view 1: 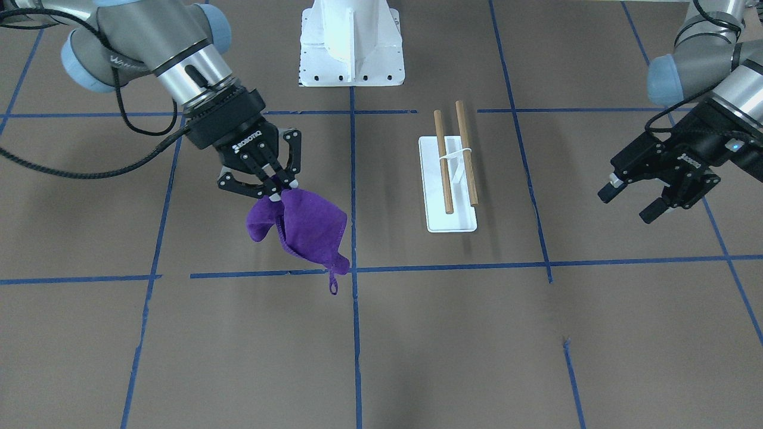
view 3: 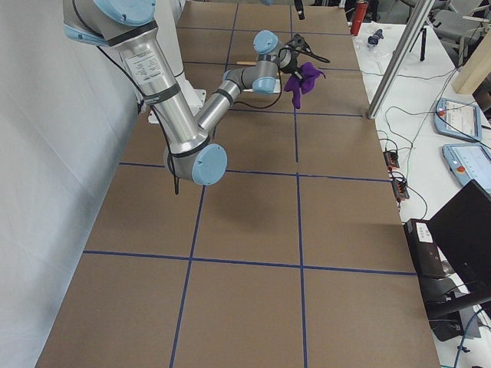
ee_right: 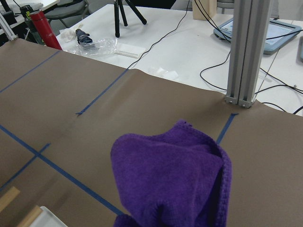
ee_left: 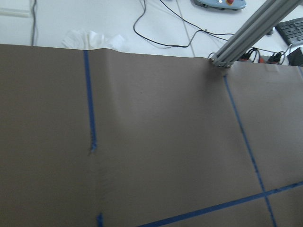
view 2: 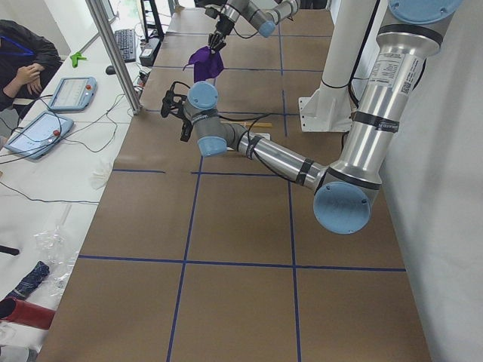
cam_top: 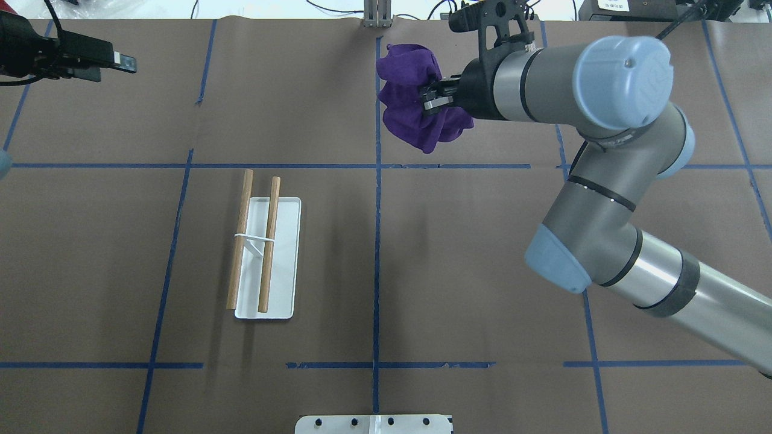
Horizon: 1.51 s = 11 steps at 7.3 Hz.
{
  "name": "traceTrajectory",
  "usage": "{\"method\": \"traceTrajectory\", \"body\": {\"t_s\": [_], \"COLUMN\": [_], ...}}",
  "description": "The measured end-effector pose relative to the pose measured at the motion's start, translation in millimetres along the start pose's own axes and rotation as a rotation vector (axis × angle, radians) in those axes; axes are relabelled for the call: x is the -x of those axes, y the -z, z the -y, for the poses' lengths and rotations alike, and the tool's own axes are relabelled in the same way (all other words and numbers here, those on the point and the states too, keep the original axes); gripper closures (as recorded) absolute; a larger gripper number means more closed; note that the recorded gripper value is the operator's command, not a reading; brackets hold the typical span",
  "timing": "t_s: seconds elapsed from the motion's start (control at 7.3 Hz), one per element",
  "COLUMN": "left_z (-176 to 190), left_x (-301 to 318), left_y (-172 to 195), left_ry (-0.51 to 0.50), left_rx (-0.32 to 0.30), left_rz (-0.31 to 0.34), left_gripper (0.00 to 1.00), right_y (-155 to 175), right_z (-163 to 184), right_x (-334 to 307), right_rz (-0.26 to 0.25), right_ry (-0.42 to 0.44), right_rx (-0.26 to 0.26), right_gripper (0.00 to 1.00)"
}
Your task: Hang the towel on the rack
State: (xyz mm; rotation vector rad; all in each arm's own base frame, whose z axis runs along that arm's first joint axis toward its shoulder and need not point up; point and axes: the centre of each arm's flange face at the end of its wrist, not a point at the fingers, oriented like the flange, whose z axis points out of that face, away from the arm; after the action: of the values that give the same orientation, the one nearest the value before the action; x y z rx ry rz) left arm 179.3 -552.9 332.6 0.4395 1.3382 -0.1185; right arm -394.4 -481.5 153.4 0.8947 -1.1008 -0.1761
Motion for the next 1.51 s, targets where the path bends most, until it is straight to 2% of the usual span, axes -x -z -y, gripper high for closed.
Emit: {"method": "traceTrajectory", "body": {"t_s": [0.27,0.41,0.68,0.96,1.51], "left_z": [-5,-9,-26,-35,-38], "left_x": [-68,-104,-173,-212,-228], "left_y": [-21,-39,-83,-109,-127], "left_ry": [0.191,0.276,0.378,0.422,0.429], "left_rx": [0.027,0.056,0.046,0.036,0.05], "left_rz": [-0.143,-0.19,-0.263,-0.302,-0.305], "left_gripper": [0.0,0.0,0.0,0.06,0.13], "right_y": [6,7,5,3,9], "right_z": [-11,-13,-18,-25,-25], "right_x": [38,47,60,68,74], "right_rz": [0.032,0.043,0.056,0.062,0.074], "right_ry": [-0.011,-0.01,0.0,0.003,0.004], "right_rx": [-0.031,-0.033,-0.025,-0.021,-0.031], "right_gripper": [1.0,1.0,1.0,1.0,1.0]}}
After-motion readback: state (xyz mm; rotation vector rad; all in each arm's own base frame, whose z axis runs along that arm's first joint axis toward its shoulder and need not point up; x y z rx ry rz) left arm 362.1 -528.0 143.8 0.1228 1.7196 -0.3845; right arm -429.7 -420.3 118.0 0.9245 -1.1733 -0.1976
